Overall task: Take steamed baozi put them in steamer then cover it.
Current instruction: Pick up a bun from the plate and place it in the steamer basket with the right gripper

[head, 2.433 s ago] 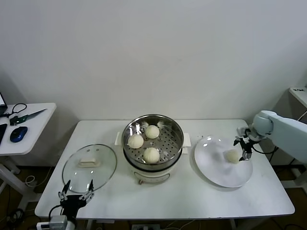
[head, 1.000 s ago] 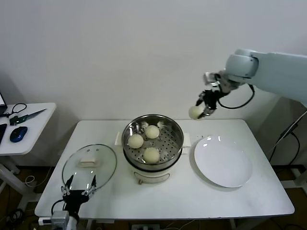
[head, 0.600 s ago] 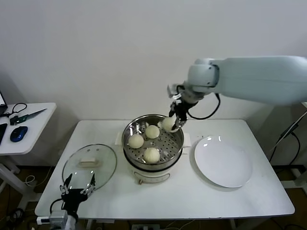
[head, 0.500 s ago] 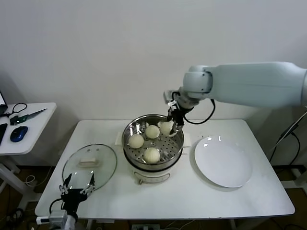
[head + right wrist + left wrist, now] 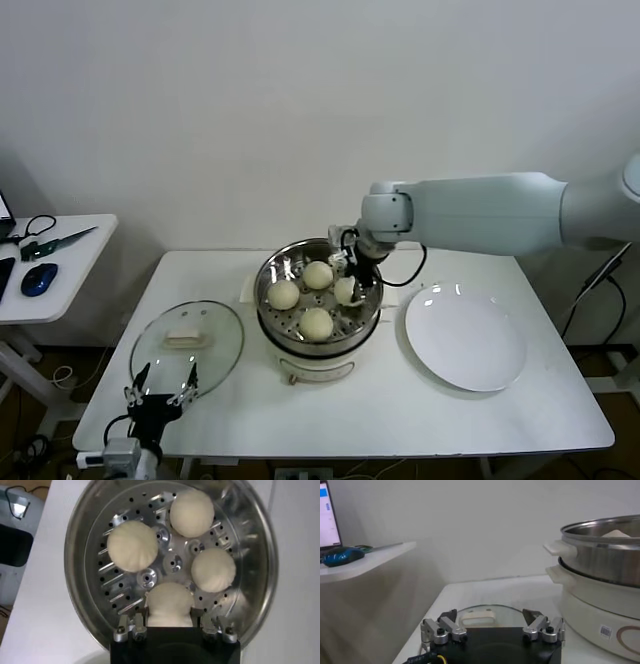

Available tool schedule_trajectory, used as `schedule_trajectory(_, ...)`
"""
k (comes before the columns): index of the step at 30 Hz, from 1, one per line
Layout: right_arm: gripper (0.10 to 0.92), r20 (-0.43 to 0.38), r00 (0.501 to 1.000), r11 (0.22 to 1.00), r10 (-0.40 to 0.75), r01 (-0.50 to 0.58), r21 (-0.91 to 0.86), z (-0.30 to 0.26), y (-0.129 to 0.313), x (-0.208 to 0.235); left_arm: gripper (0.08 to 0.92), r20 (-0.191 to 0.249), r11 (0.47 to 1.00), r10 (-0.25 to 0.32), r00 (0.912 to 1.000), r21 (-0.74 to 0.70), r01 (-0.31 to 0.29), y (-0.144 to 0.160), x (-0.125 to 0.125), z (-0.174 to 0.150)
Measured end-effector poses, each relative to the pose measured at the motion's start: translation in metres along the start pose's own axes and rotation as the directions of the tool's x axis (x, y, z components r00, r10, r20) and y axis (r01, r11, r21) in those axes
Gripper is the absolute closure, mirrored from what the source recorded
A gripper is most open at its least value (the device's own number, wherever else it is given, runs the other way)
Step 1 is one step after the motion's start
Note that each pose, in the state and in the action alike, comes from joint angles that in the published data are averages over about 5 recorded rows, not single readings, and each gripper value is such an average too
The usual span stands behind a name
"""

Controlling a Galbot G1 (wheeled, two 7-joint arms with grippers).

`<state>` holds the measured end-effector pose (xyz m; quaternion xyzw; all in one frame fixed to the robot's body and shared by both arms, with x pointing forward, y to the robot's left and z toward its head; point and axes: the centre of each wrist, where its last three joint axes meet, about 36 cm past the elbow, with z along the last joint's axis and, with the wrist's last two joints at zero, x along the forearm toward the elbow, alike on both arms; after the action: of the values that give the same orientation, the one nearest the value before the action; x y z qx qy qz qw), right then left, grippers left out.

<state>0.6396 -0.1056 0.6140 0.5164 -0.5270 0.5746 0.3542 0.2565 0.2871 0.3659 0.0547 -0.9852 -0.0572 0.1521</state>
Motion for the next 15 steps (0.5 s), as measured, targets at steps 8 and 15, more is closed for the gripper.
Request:
schedule_trajectory(8,0.442,-0.009,1.000,1.000,0.002,-0.003,-0.016,-0.001,0.004,-0.018,0.177,0.001,1.000,-0.001,1.0000,0.001,0.001,0.001,0.000,0.000)
schedule_trajectory(15,0.287,0.010,1.000,1.000,0.012,-0.012,-0.020,0.001,-0.001,-0.009,0.177,0.004,1.000,-0.002,1.0000,-0.001,0.002,0.002,-0.001,-0.003)
